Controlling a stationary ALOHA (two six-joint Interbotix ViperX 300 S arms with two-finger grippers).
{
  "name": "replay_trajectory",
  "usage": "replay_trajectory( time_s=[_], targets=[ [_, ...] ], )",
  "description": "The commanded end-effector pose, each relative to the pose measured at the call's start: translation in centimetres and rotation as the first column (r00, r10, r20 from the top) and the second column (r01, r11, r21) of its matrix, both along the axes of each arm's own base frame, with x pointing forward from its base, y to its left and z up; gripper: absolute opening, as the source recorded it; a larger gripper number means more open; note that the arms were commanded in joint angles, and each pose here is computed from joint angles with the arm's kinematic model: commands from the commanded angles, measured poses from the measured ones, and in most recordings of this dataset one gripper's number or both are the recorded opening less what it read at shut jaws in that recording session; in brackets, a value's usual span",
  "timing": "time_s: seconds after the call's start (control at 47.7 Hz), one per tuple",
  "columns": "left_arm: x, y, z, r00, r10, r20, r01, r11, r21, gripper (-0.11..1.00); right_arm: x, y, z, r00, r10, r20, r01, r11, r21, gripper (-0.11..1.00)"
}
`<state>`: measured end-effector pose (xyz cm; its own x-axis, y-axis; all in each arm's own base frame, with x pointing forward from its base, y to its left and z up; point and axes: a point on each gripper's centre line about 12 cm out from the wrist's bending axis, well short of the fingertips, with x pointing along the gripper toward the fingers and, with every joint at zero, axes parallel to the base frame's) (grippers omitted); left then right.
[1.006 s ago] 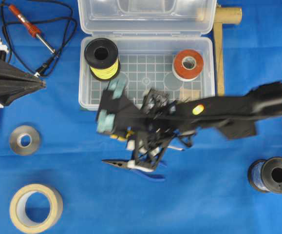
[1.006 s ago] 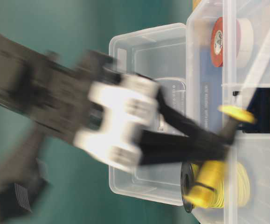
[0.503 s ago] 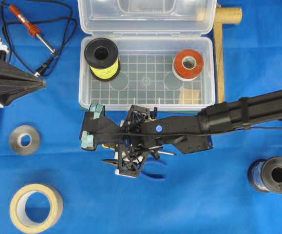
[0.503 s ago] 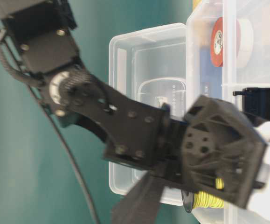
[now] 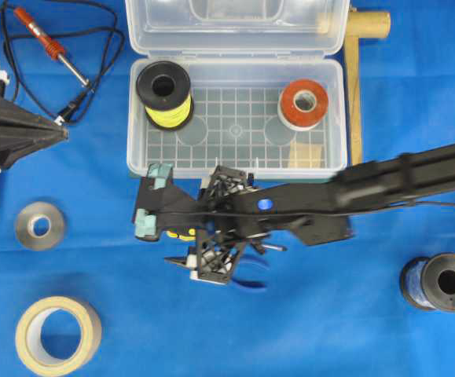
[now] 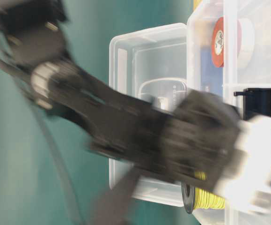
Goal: Pick the screwdriver from the toolbox among several items.
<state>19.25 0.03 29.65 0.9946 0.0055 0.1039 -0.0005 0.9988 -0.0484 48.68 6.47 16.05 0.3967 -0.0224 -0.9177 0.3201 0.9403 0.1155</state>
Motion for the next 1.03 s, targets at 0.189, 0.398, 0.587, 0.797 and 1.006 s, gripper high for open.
replay_trajectory(
  time_s=[0.189, 0.398, 0.587, 0.797, 1.006],
  targets=[
    [-0.1, 0.0, 0.7, 1.0, -0.002, 0.018, 0.002, 1.0, -0.006, 0.0, -5.8, -0.3, 10.9, 0.973, 0.051, 0.227, -0.037, 0.997, -0.064, 0.7],
    [-0.2, 0.0, 0.8, 1.0, -0.002, 0.023, 0.002, 1.0, -0.006, 0.0, -12.5, -1.5, 13.0, 0.936, 0.087, 0.342, -0.049, 0.992, -0.119, 0.7],
    [-0.2, 0.0, 0.9, 1.0, 0.0, 0.031, 0.0, 1.0, -0.006, 0.0, -18.6, -2.8, 13.4, 0.877, 0.092, 0.471, -0.043, 0.993, -0.114, 0.7],
    [-0.2, 0.0, 0.9, 0.999, -0.002, 0.032, 0.002, 1.0, -0.006, 0.0, -25.1, -4.3, 12.7, 0.81, 0.125, 0.572, -0.05, 0.988, -0.146, 0.7],
    [-0.1, 0.0, 0.7, 1.0, -0.002, 0.021, 0.002, 1.0, -0.006, 0.0, -29.1, -5.2, 11.0, 0.77, 0.152, 0.62, -0.057, 0.984, -0.17, 0.7]
  ],
)
